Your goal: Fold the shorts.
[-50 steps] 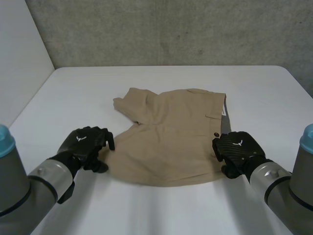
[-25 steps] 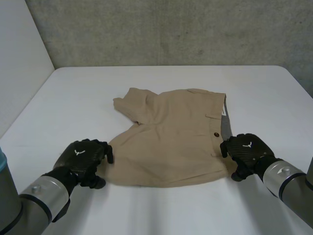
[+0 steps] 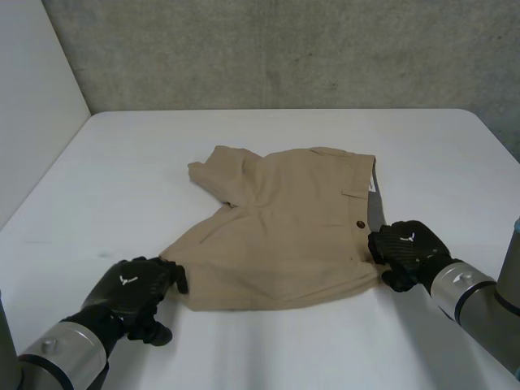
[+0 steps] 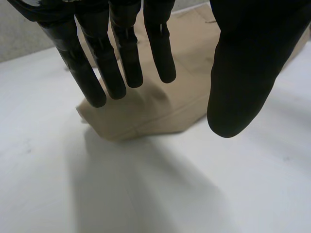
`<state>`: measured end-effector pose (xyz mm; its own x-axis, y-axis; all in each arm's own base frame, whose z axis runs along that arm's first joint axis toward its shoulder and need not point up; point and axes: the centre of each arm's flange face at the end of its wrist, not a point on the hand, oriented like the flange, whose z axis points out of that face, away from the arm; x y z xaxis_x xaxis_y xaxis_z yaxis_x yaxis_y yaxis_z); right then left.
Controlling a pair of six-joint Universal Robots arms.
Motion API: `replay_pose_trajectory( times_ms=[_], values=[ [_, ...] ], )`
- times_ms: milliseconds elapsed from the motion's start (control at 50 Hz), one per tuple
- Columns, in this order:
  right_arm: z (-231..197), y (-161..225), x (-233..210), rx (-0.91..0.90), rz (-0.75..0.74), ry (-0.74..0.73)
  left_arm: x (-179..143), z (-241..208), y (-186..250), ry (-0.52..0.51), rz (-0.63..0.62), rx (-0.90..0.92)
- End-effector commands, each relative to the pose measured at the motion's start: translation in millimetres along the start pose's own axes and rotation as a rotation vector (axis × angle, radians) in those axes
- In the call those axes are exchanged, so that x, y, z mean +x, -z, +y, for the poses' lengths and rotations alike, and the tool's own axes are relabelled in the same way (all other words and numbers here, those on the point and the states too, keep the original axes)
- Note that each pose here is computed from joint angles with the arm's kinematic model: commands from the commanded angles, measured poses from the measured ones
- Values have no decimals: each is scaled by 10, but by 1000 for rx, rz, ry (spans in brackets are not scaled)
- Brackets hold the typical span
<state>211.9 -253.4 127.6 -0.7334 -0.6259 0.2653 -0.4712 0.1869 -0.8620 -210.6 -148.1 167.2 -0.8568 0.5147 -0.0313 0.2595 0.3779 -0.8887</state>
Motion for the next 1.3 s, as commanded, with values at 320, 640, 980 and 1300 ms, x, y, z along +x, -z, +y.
replay_pose_trajectory(
  times_ms=[320, 640, 980, 1300],
  values=[
    [61, 195, -79, -33, -2, -48, -194, 143, -554, 0, -110, -32],
    [69, 200, -89, -34, -6, -49, -249, 43, -718, -4, -123, 11],
    [66, 202, -106, -33, -10, -47, -289, 26, -971, -14, -127, 40],
    [45, 209, -113, -27, -8, -41, -291, 30, -1094, -67, -119, 47]
  ],
)
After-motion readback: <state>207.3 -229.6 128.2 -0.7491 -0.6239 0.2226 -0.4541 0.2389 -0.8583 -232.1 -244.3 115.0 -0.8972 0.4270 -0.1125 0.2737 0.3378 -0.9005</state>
